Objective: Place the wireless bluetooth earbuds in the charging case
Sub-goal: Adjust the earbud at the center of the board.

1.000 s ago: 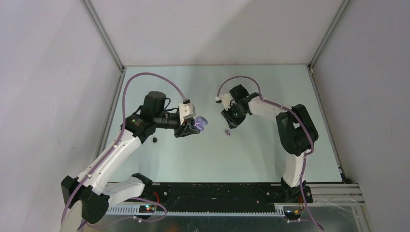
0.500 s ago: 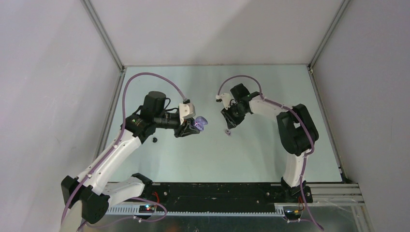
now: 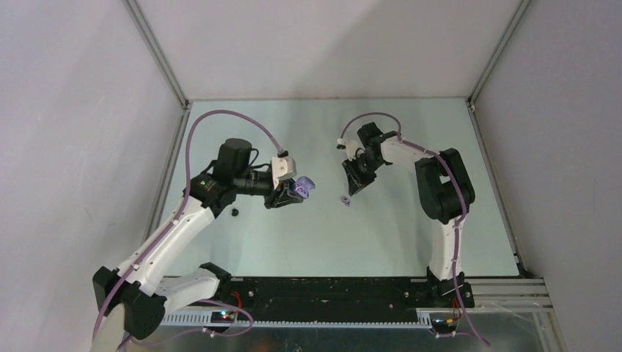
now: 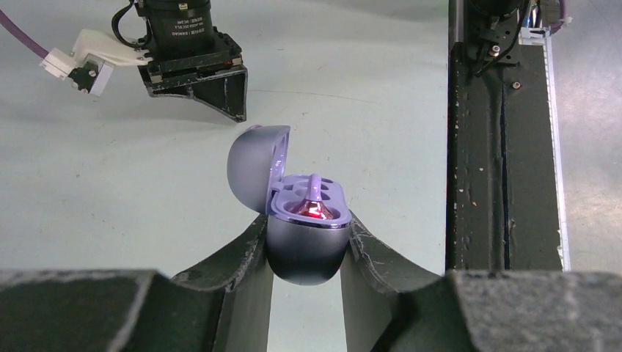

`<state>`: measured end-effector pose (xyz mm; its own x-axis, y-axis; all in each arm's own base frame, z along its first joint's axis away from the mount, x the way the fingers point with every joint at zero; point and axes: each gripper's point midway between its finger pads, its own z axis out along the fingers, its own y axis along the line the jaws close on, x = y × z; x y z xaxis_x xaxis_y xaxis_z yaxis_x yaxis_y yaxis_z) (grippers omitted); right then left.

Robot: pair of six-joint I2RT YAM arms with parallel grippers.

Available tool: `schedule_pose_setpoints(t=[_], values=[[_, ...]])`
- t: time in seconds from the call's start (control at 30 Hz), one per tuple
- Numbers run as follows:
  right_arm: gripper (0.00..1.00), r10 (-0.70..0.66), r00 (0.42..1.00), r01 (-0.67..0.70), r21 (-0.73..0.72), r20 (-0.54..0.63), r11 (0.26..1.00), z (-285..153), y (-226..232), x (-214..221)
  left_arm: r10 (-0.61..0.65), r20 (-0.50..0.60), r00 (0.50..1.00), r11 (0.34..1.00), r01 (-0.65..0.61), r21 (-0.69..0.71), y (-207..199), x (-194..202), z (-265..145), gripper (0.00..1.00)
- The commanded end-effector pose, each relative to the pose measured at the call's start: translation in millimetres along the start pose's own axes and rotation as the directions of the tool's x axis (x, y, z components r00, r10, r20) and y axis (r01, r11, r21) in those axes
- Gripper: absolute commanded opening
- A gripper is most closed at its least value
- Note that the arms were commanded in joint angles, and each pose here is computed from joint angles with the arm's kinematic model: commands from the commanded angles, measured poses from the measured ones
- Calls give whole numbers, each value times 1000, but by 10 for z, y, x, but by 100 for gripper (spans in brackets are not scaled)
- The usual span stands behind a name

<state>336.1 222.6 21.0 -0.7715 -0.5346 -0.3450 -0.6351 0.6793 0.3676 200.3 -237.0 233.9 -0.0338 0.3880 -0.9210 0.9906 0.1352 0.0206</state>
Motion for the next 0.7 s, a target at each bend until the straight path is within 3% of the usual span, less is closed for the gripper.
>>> schedule_pose_setpoints(t=[0.0, 0.33, 0.67], values=[[28, 27, 999, -29, -59, -32, 998, 21, 115, -1, 49, 32, 998, 999, -49, -7, 4, -96, -32, 0], [29, -13, 997, 3, -141, -73, 990, 80, 354, 48, 52, 31, 998, 999, -52, -8, 6, -89, -31, 0], [30, -133, 991, 128, -220, -10, 967, 72, 820, -173, 51, 30, 998, 999, -51, -7, 4, -90, -24, 0]])
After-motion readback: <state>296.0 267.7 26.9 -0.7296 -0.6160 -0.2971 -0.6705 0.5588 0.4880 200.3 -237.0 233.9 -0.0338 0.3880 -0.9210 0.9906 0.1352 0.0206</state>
